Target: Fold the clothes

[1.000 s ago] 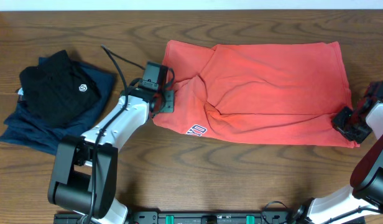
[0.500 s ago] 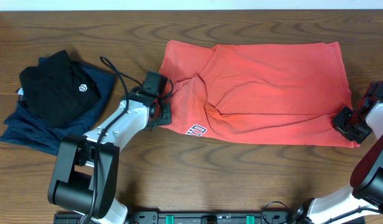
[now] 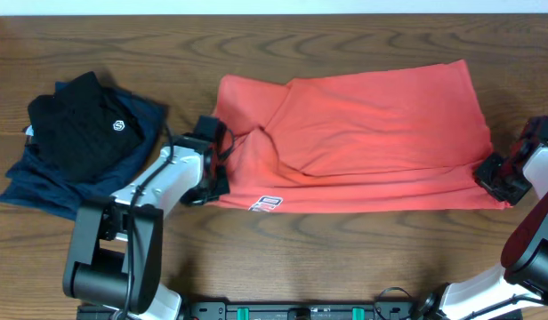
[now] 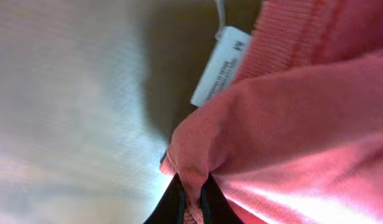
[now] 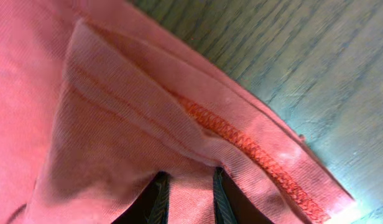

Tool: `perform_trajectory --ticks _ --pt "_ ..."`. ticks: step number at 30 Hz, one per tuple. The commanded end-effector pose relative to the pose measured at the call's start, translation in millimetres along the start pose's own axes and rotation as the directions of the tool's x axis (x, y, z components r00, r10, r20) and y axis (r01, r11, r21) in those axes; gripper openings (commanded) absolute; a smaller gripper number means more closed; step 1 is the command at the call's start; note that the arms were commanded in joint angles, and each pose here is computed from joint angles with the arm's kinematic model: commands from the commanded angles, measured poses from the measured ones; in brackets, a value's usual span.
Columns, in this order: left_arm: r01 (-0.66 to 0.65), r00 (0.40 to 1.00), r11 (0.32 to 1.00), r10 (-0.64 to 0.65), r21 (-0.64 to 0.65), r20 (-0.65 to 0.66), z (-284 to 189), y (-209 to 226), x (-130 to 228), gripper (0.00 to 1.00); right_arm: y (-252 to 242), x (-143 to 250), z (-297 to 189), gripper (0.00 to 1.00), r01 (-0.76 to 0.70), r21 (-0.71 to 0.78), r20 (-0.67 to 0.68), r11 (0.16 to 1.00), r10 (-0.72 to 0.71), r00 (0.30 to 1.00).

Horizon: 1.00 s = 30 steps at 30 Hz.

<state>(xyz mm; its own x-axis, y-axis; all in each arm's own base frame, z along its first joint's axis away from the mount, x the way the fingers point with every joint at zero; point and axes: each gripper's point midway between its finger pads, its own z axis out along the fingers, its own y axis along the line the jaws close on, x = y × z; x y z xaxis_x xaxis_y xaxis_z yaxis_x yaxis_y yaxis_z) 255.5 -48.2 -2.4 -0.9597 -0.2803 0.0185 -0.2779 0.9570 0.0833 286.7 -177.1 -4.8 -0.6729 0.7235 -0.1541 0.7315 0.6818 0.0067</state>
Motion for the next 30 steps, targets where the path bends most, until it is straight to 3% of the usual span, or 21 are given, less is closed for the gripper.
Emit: perform_trajectory --ticks 1,8,10,14,18,21,23,26,30 --pt "0.066 0.995 0.982 -0.078 -0.179 -0.06 14.5 44.5 18.4 0.06 -10.4 22.8 17.6 0.22 0.006 0.042 -0.078 0.999 -0.003 0.997" --pt "0.048 0.99 0.976 -0.074 -0.211 -0.119 11.6 52.1 32.7 0.06 -17.1 38.7 15.6 0.21 0.004 0.062 -0.145 0.998 0.005 0.989" --pt "0.042 0.988 0.974 -0.074 -0.221 -0.137 10.4 54.4 37.2 0.06 -18.4 44.4 14.4 0.16 0.004 0.067 -0.168 0.998 0.007 0.986" --pt "0.018 0.987 0.976 -0.051 -0.218 -0.15 9.3 54.8 39.1 0.06 -4.6 42.0 8.9 0.15 -0.008 -0.006 -0.177 1.0 0.007 0.984" --pt "0.013 0.993 0.984 -0.035 -0.179 -0.117 0.7 48.7 31.7 0.08 10.1 19.2 -16.9 0.19 -0.015 -0.075 -0.127 0.997 0.006 0.992" --pt "0.029 0.998 0.99 -0.037 -0.141 -0.053 -13.7 44.3 22.2 0.13 17.1 -6.1 -43.1 0.35 -0.01 -0.103 -0.048 0.995 0.005 0.999" --pt "0.041 0.999 0.993 -0.041 -0.111 0.002 -24.7 41.1 14.2 0.25 20.5 -18.3 -55.3 0.41 0.003 -0.117 -0.004 0.993 -0.004 1.0" --pt "0.057 0.994 0.997 -0.051 -0.056 0.097 -40.4 35.4 0.9 0.75 22.9 -25.3 -59.2 0.43 0.006 -0.125 0.021 0.992 -0.003 1.0" --pt "0.063 0.982 0.998 -0.065 0.02 0.178 -56.2 26.1 -10.6 0.81 25.6 -14.0 -52.2 0.41 0.019 -0.12 -0.006 0.993 -0.02 1.0"
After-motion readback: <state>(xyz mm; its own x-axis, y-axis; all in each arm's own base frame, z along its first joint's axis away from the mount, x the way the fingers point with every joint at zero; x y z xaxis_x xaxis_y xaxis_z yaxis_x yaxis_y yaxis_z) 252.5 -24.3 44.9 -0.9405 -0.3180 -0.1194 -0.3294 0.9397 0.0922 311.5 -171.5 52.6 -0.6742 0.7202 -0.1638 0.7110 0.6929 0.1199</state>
